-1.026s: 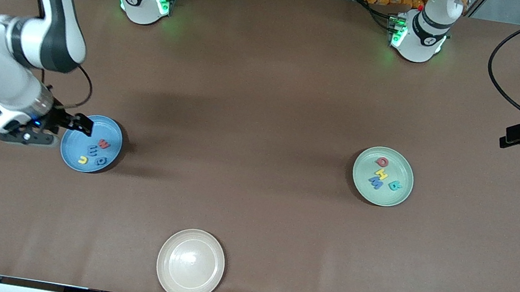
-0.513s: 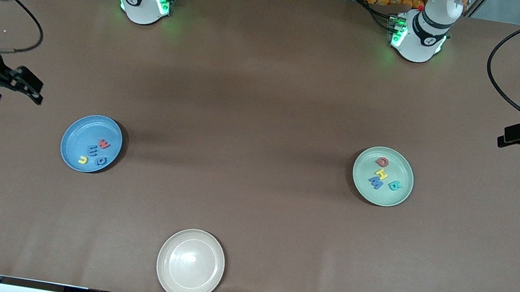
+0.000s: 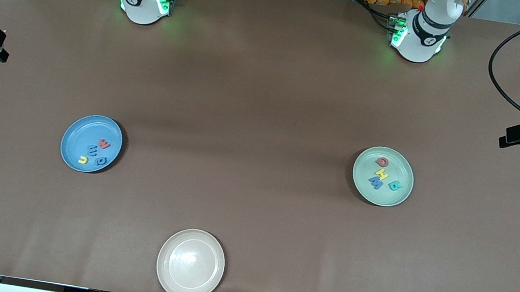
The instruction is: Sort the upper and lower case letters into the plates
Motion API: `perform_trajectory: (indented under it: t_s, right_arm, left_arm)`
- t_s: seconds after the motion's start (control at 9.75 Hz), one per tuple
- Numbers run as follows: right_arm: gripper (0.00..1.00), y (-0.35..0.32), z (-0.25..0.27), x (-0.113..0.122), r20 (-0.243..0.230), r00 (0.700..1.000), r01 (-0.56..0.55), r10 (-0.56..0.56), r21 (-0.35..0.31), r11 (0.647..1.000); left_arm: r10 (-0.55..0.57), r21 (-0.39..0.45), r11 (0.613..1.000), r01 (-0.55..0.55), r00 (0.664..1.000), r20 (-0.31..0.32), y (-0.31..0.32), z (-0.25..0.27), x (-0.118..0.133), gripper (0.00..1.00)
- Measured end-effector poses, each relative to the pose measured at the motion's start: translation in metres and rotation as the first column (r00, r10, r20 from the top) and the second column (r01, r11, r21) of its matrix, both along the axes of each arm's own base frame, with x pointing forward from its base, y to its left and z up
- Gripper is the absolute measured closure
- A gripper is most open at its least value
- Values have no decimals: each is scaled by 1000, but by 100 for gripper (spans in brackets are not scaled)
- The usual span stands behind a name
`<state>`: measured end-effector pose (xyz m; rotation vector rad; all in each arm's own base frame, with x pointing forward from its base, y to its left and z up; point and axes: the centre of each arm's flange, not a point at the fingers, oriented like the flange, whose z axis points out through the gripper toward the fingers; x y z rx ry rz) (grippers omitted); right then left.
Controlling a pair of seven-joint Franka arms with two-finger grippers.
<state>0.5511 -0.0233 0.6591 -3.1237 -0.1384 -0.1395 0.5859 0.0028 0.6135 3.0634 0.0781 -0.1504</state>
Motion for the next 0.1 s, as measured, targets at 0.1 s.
perform_trajectory:
  t_s: [0.1]
  right_arm:
    - [0, 0, -4, 2, -9, 1000, 0, 0, 0, 1000]
  left_arm:
    - [-5, 1, 1000, 5, 1000, 0, -1, 0, 0, 0]
